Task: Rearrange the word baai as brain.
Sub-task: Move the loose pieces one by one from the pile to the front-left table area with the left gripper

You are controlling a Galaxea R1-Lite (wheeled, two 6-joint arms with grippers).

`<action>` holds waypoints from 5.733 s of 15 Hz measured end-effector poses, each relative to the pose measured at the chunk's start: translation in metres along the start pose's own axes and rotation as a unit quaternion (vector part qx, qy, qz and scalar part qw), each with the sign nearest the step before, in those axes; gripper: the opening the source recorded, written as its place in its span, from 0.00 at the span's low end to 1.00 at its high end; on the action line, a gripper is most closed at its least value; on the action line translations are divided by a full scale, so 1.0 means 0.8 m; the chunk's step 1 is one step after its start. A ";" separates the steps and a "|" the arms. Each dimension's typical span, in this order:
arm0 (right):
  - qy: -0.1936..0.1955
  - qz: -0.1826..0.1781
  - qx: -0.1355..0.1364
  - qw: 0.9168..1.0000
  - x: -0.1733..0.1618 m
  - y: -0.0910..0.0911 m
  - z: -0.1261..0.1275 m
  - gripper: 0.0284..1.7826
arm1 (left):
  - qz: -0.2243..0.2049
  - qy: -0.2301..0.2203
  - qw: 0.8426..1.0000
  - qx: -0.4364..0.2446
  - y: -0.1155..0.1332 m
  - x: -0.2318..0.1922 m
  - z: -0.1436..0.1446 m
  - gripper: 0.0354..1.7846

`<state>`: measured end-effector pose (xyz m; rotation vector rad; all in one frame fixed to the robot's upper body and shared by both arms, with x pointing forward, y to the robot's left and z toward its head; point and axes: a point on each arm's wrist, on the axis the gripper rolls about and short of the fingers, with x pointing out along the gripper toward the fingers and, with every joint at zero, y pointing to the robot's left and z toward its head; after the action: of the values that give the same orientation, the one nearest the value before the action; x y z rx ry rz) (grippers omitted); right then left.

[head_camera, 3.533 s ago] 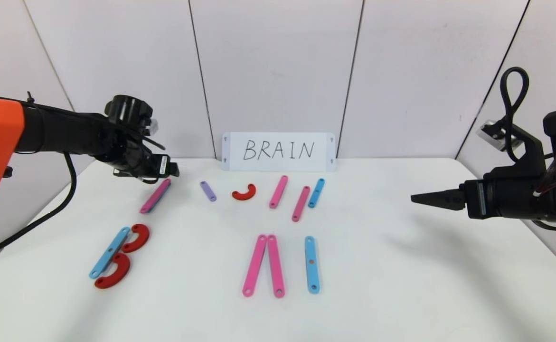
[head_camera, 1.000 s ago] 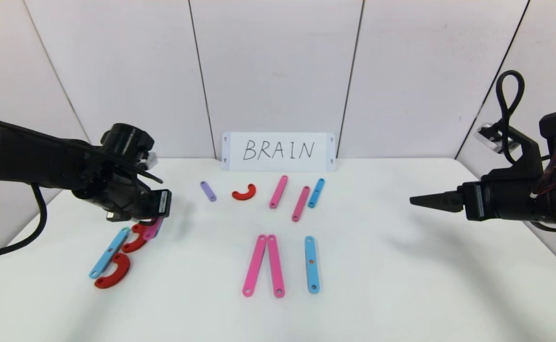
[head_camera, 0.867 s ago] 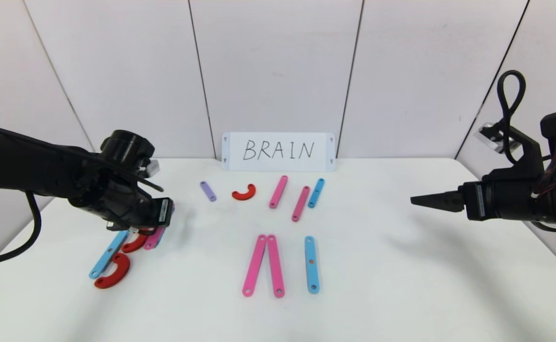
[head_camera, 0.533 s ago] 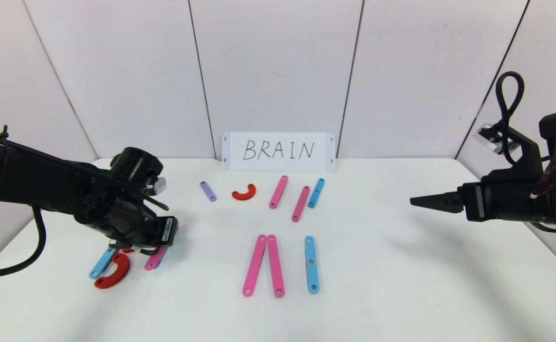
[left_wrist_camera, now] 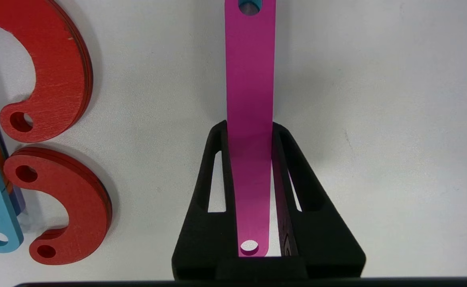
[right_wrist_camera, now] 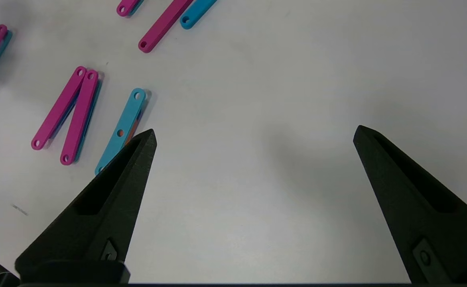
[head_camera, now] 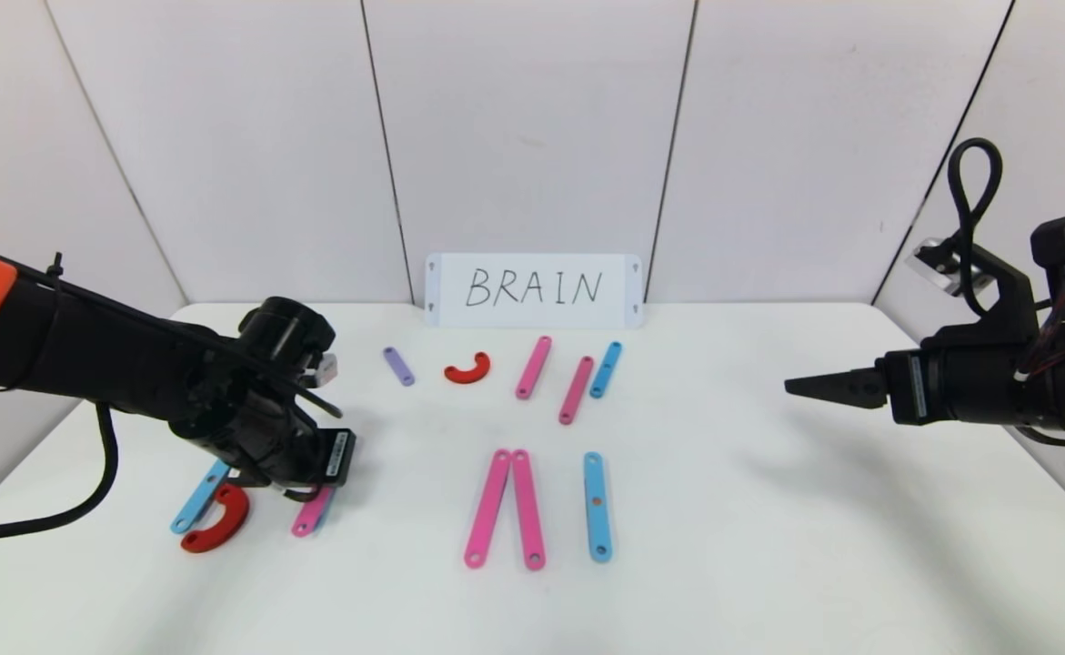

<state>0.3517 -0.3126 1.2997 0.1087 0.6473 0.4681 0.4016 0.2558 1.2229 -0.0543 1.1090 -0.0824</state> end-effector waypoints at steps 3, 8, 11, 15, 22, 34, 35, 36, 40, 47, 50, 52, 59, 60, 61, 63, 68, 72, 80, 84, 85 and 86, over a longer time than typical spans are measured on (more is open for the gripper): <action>0.000 0.000 0.000 1.000 0.000 0.000 0.000 0.97 | 0.000 0.004 1.000 0.000 0.000 0.001 -0.001 0.17; 0.001 0.000 0.001 1.000 0.001 0.000 -0.001 0.97 | 0.000 0.012 1.000 -0.009 -0.004 0.001 -0.005 0.47; 0.002 0.002 -0.001 1.000 0.002 0.001 -0.001 0.97 | -0.001 0.007 1.000 -0.010 -0.005 -0.005 -0.005 0.76; 0.003 0.003 -0.001 1.000 0.002 0.001 -0.001 0.97 | -0.015 -0.035 0.999 0.000 -0.013 -0.027 0.012 0.96; 0.003 0.002 -0.001 1.000 0.002 0.001 -0.001 0.97 | -0.035 -0.127 0.986 0.106 -0.035 -0.056 0.068 0.98; 0.002 0.002 0.000 1.000 0.001 0.000 -0.001 0.97 | -0.075 -0.120 0.947 0.289 -0.082 0.003 0.144 0.98; 0.002 0.002 0.000 1.000 0.001 0.000 -0.001 0.97 | -0.085 -0.115 0.945 0.293 -0.088 0.009 0.147 0.98; 0.003 0.002 0.000 1.000 0.001 0.000 -0.001 0.97 | -0.095 -0.113 0.943 0.298 -0.096 0.016 0.148 0.98; 0.003 0.002 0.000 1.000 0.001 0.000 -0.001 0.97 | -0.119 -0.106 0.939 0.306 -0.117 0.044 0.148 0.98; 0.003 0.002 0.000 1.000 0.002 0.000 -0.002 0.97 | -0.154 -0.123 0.934 0.297 -0.127 0.067 0.152 0.98; 0.004 0.002 0.000 1.000 0.002 0.000 -0.002 0.97 | -0.154 -0.136 0.932 0.299 -0.129 0.071 0.155 0.98; 0.004 0.002 0.000 1.000 0.002 0.000 -0.002 0.97 | -0.155 -0.136 0.931 0.301 -0.132 0.075 0.154 0.98; 0.005 0.002 0.000 1.000 0.003 -0.001 -0.002 0.97 | -0.151 -0.136 0.931 0.304 -0.132 0.089 0.153 0.98; 0.005 0.002 0.000 1.000 0.003 -0.001 -0.002 0.97 | -0.150 -0.135 0.931 0.305 -0.132 0.089 0.153 0.98; 0.005 0.002 0.000 1.000 0.003 -0.001 -0.002 0.97 | -0.149 -0.135 0.931 0.305 -0.132 0.090 0.153 0.96; 0.005 0.002 0.000 1.000 0.003 -0.001 -0.002 0.97 | -0.149 -0.134 0.931 0.305 -0.132 0.092 0.152 0.87; 0.005 0.002 0.000 1.000 0.003 -0.001 -0.002 0.97 | -0.130 -0.132 0.935 0.303 -0.131 0.097 0.152 0.41; 0.005 0.002 0.000 1.000 0.003 -0.001 -0.002 0.97 | -0.109 -0.127 0.938 0.303 -0.130 0.104 0.150 0.16; 0.005 0.002 0.001 1.000 0.003 -0.001 -0.002 0.97 | -0.107 -0.119 0.939 0.304 -0.129 0.098 0.147 0.15; 0.005 0.002 0.000 1.000 0.003 -0.001 -0.002 0.97 | -0.108 -0.129 0.939 0.300 -0.129 0.073 0.148 0.15; 0.005 0.002 0.001 1.000 0.003 -0.001 -0.002 0.97 | -0.109 -0.132 0.939 0.300 -0.128 0.066 0.148 0.15; 0.005 0.002 0.000 1.000 0.003 -0.001 -0.002 0.97 | -0.109 -0.132 0.939 0.300 -0.127 0.060 0.146 0.15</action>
<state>0.3524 -0.3121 1.2968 0.1085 0.6575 0.4728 0.5237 0.1500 1.2404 0.3502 0.7676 -0.5933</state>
